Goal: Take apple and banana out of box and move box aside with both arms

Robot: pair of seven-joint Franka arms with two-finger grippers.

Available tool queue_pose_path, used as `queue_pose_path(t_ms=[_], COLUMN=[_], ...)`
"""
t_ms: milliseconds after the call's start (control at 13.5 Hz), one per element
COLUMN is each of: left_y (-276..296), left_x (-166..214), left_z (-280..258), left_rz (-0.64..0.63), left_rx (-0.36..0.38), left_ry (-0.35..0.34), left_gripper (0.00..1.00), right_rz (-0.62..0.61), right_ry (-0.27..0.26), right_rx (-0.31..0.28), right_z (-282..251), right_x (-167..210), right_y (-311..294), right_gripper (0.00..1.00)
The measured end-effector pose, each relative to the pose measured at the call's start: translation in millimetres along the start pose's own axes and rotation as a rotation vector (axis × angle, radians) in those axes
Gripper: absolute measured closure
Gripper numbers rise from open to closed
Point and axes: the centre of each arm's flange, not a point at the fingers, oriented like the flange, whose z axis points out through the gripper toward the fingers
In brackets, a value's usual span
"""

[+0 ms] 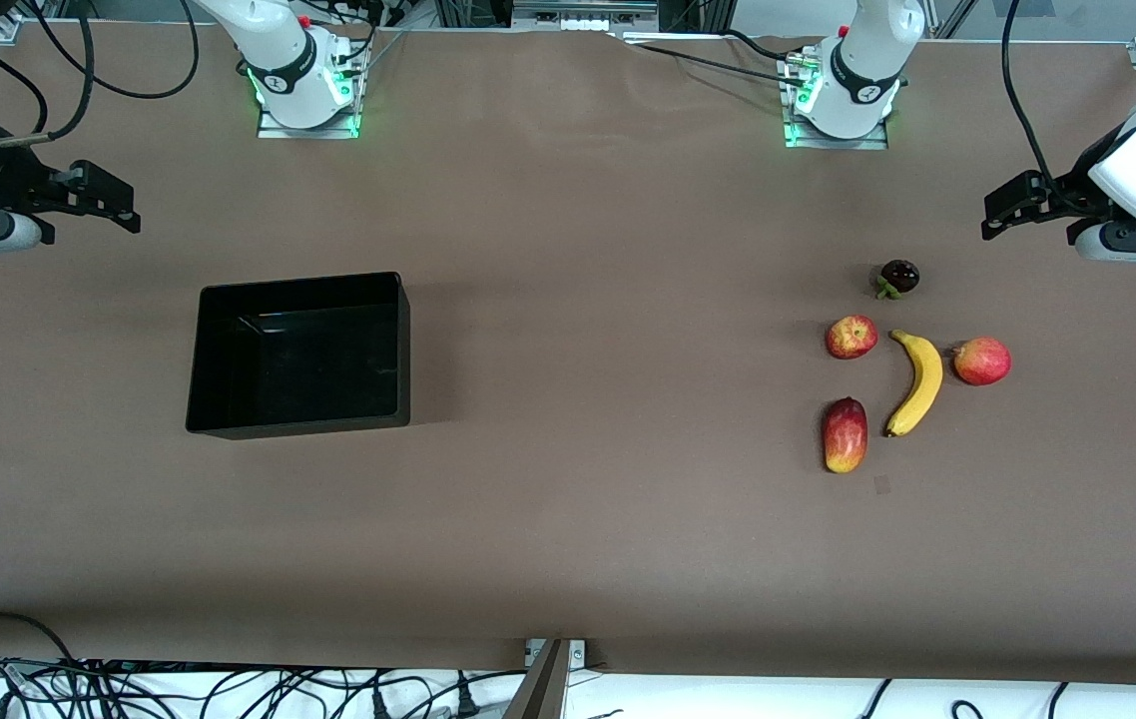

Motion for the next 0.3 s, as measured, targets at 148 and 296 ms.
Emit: queue_pose_path(t_ms=[148,296], left_y=[0.0,0.0], left_x=[0.0,-0.1], left_z=[0.0,0.1], left_rz=[0.000,0.000], left_rx=[0.000,0.000], left_ry=[0.000,-0.001], left_gripper=[0.00,0.00], right_rz=[-0.001,-0.001], right_ry=[0.001,0.004], right_rx=[-0.001,-0.001], right_z=[-0.1,-1.4], right_x=[2.4,2.5], right_y=[-0.5,-0.6], right_gripper=[0.00,0.00])
